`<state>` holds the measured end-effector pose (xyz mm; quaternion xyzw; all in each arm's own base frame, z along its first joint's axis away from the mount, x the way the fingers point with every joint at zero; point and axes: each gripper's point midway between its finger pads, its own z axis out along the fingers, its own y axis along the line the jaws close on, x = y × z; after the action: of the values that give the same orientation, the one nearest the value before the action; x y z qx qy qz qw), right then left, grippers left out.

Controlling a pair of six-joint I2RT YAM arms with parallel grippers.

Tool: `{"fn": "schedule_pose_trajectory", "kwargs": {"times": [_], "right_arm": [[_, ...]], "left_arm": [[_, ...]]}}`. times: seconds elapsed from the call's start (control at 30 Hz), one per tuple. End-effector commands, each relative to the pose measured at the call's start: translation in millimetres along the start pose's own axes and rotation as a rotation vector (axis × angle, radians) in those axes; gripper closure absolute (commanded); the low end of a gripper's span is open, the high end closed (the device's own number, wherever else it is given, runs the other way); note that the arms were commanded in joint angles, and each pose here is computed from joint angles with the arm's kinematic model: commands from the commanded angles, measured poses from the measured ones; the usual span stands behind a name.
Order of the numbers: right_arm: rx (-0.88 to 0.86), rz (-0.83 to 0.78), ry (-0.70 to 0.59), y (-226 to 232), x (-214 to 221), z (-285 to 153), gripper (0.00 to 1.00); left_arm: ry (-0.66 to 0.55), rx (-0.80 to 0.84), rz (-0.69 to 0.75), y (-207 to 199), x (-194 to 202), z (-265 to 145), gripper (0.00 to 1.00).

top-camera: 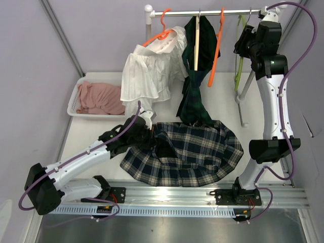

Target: Place the skirt on the hanger

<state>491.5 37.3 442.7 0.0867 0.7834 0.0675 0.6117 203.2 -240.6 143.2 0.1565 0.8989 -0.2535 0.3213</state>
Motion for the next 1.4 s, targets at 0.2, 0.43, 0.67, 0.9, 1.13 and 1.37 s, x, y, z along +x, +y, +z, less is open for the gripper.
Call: {"fn": "schedule_pose_trajectory", "kwargs": {"times": [0.2,0.43,0.67,0.9,1.13,1.37], "right_arm": [[0.057,-0.061,-0.108,-1,-37,-38,0.54],[0.092,-0.105,-0.121,6,-37,-45,0.59],[0.13,-0.135,-0.121,6,-36,-46,0.8],[0.155,-0.108,-0.189,1,-56,-61,1.0],[0.081,-0.081,-0.314,12,-89,-90,1.0],[-0.005,-0.019,-0.409,9,-104,-112,1.0]], "left_arm": [[-0.03,0.041,0.008,-7,-4,-7,1.0],[-0.03,0.041,0.006,-7,-2,-7,1.0],[-0.03,0.04,0.01,-7,-2,-8,1.0],[-0.035,0.042,0.01,-7,-2,-10,1.0],[-0.045,0.046,0.005,-8,-4,-11,1.0],[-0.043,0.045,0.006,-7,-2,-11,1.0]]}}
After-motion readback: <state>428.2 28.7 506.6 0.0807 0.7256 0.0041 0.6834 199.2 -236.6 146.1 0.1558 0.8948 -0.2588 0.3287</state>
